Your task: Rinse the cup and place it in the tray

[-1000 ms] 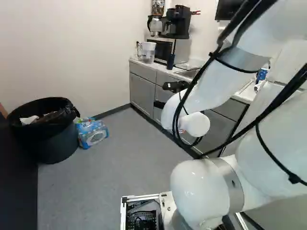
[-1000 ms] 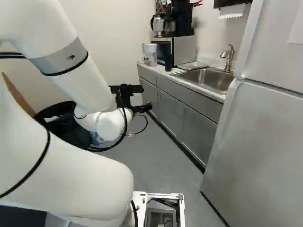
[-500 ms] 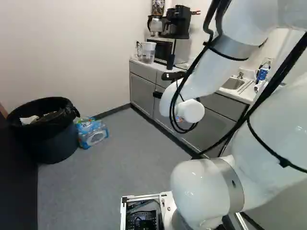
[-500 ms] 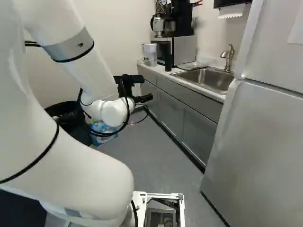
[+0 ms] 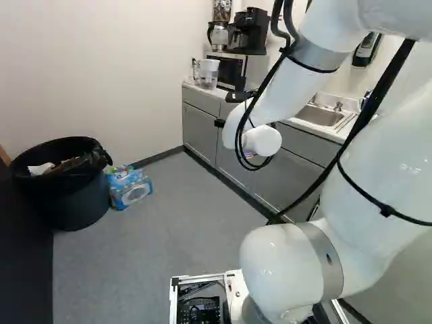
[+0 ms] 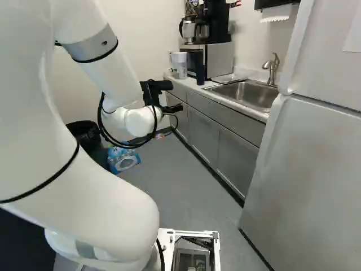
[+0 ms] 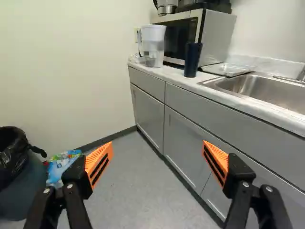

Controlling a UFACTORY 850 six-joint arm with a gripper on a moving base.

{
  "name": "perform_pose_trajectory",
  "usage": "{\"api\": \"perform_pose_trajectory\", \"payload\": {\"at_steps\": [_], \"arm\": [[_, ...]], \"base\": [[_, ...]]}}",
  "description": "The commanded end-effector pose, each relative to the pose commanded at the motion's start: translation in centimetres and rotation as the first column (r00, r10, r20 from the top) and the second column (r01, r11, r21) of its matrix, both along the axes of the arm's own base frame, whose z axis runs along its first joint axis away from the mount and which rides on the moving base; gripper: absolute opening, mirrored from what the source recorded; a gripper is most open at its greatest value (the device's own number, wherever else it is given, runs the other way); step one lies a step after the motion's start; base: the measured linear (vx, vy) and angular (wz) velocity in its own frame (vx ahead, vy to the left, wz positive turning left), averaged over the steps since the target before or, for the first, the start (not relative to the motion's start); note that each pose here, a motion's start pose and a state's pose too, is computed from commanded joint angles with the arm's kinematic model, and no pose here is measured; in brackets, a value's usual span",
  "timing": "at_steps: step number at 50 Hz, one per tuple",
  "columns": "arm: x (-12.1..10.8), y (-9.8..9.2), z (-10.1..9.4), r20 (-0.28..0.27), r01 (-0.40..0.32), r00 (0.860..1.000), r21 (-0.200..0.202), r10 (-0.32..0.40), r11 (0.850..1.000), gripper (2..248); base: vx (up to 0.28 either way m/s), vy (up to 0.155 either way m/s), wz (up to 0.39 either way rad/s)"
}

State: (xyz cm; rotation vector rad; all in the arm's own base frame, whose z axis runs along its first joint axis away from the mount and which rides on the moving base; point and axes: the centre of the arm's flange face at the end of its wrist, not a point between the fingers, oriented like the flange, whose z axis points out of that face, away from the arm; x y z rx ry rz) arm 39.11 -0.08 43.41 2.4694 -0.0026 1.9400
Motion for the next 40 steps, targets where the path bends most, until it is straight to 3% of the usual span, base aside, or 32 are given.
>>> {"api": "perform_pose_trajectory", "payload": {"at_steps": [17, 40], "arm": [[1.0, -1.0, 1.4, 0.003, 0.026, 1.000, 0.000, -0.026, 1.000, 247], [3.1, -3.8, 3.4, 0.002, 0.089, 0.996, 0.000, -0.089, 0.996, 247]], "base": [[0.000, 0.000, 0.000], [0.000, 0.000, 0.000]]}}
